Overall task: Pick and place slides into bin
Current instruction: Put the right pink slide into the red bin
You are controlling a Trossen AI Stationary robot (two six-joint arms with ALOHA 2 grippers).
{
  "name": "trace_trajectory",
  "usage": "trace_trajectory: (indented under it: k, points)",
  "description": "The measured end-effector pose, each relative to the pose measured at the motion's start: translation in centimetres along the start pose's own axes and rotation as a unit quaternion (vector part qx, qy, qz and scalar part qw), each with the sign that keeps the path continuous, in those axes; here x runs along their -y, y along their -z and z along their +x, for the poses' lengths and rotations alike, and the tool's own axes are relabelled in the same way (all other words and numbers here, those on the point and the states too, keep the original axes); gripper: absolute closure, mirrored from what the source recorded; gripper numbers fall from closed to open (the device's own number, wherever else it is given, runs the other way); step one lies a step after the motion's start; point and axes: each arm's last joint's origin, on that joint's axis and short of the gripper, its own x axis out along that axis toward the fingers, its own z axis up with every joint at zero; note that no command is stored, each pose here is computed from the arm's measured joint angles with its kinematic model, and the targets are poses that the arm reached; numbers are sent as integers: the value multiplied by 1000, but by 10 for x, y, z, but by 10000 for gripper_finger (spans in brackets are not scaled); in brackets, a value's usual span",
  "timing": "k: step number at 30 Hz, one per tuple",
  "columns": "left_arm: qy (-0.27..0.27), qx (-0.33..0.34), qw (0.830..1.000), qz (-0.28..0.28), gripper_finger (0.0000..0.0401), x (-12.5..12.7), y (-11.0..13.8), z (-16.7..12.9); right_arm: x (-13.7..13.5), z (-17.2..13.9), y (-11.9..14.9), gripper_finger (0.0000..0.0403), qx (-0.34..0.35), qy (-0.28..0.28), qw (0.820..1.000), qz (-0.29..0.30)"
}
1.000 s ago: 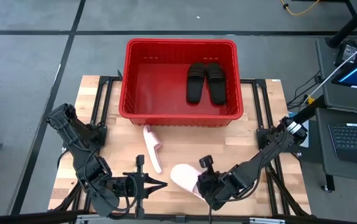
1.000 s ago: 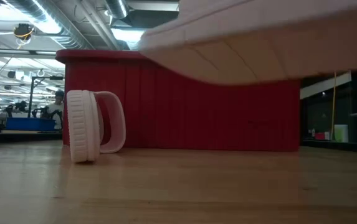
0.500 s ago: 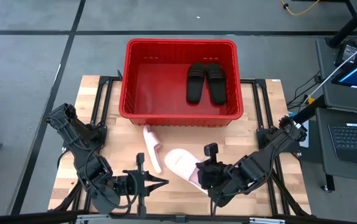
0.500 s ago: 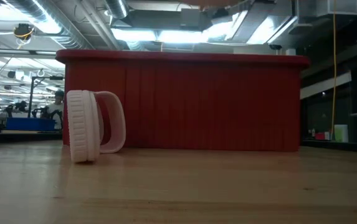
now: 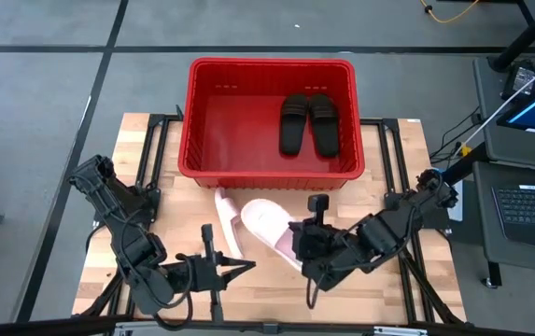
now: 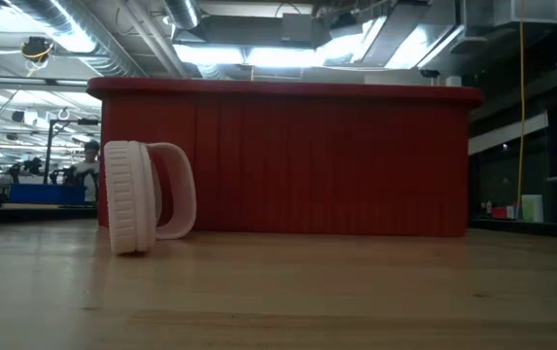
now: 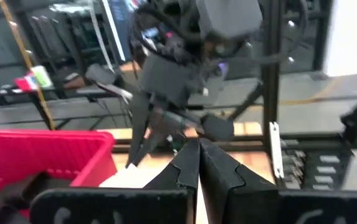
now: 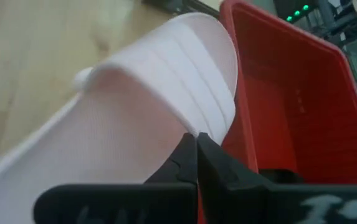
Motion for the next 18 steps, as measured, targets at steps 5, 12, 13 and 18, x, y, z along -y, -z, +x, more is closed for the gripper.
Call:
trace_trajectory:
  k: [5, 12, 13, 18]
  points:
    - [-42, 6, 999, 30, 394, -5, -4, -2, 10, 10, -2, 403, -8, 13, 1000, -19]
    - [-112, 8, 993, 21, 383, -20, -12, -5, 27, 22, -8, 403, -1, 53, 999, -2]
    - [-114, 9, 993, 19, 381, -22, -14, -5, 28, 24, -8, 403, 1, 54, 999, 1]
    - [-124, 10, 992, 15, 372, -33, -18, -4, 40, 25, -14, 403, 10, 60, 998, 6]
